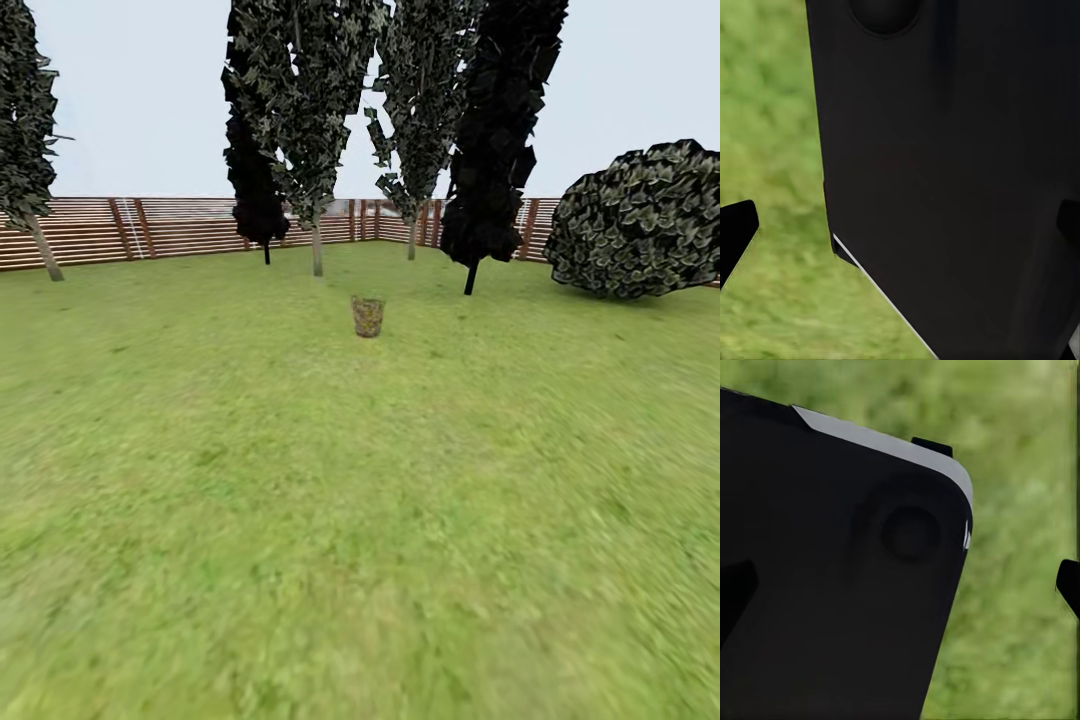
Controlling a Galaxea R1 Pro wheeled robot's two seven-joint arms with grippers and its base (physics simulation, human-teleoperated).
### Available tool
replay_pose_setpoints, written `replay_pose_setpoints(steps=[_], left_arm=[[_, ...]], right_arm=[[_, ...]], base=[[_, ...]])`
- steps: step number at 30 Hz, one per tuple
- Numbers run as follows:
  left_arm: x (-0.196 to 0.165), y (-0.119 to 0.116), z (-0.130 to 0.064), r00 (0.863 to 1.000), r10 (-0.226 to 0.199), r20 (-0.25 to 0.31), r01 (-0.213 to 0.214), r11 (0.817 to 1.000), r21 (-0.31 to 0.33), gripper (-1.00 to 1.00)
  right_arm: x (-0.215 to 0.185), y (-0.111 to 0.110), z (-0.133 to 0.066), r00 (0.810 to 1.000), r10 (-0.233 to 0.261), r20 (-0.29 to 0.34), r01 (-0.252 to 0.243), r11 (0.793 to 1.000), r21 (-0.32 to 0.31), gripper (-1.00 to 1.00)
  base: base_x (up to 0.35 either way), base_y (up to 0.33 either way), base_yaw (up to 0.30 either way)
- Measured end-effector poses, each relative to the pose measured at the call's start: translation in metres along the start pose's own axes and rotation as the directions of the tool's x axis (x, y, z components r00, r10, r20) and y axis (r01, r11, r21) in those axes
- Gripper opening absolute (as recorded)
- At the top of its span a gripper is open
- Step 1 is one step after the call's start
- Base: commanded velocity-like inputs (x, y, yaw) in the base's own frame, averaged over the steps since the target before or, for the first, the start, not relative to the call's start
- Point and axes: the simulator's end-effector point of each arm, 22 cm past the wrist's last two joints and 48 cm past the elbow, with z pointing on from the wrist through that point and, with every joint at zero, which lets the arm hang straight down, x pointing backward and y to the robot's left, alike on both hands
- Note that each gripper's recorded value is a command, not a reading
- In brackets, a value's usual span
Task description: Take the three Easter eggs out of the wicker basket on the lawn in the garden, then place them on the lawn next to a single tree (choose any tree) so that all three eggs are next to the same tree and none are left in the basket.
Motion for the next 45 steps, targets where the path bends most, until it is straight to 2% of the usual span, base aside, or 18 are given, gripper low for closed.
replay_pose_setpoints(steps=[45], left_arm=[[0.0003,0.0,0.0,1.0,0.0,-0.001,0.0,1.0,0.0,1.0]], right_arm=[[-0.0003,0.0012,0.0,1.0,-0.001,0.0,0.001,1.0,-0.002,1.0]], base=[[0.322,0.0,0.0]])
